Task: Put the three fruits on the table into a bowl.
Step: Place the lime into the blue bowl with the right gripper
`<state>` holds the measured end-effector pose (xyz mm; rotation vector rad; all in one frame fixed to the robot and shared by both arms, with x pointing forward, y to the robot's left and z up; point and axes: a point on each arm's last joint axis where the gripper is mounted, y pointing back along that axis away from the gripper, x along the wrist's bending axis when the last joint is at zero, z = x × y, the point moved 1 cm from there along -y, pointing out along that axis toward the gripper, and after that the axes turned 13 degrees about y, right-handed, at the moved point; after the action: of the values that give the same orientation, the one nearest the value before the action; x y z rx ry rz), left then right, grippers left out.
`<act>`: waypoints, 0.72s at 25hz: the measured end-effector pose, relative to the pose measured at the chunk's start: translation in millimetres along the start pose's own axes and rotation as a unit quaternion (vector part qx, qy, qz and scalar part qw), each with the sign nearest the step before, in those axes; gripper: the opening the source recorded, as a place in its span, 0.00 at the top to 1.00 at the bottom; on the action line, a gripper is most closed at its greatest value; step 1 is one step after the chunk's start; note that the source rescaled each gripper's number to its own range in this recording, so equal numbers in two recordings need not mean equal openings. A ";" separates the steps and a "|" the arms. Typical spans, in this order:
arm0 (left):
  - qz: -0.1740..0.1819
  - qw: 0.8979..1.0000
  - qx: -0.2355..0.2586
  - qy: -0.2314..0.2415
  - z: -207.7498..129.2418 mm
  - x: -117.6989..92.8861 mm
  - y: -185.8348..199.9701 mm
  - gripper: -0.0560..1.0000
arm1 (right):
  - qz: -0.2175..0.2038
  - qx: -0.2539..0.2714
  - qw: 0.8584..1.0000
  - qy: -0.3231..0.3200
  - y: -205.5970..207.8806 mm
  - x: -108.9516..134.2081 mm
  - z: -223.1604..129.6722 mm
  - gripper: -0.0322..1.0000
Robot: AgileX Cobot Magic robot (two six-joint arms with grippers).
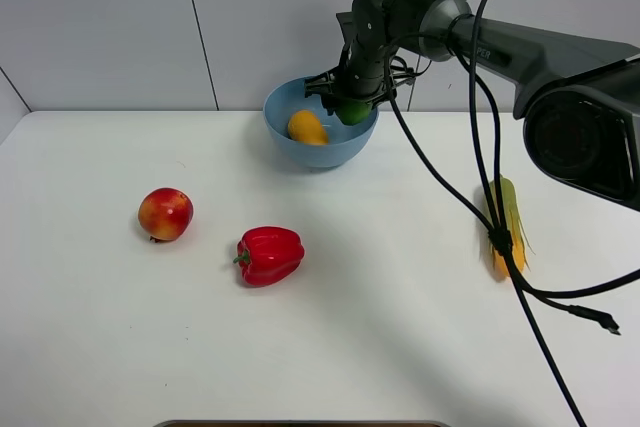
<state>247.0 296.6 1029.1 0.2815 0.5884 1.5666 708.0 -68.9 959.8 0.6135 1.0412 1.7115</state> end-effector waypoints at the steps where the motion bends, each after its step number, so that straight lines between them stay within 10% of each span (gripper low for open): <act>1: 0.000 1.000 0.000 0.000 0.0 0.0 0.0 0.80 | 0.000 0.000 1.000 0.001 0.0 0.0 0.0 0.80; 5: 0.000 1.000 0.000 0.000 0.0 0.0 0.0 0.80 | 0.000 0.001 1.000 0.005 -1.5 0.2 -0.6 0.79; 10: 0.000 1.000 0.000 0.000 0.0 0.0 0.0 0.79 | 0.001 0.000 1.000 0.009 -3.2 0.4 -0.8 0.53; 18: 0.000 1.000 0.000 0.000 0.0 0.0 0.0 0.79 | 0.007 0.002 1.000 0.007 2.7 1.1 0.2 0.48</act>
<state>247.0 296.6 1029.1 0.2815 0.5884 1.5666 706.5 -68.2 962.2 0.6123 1.0534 1.7281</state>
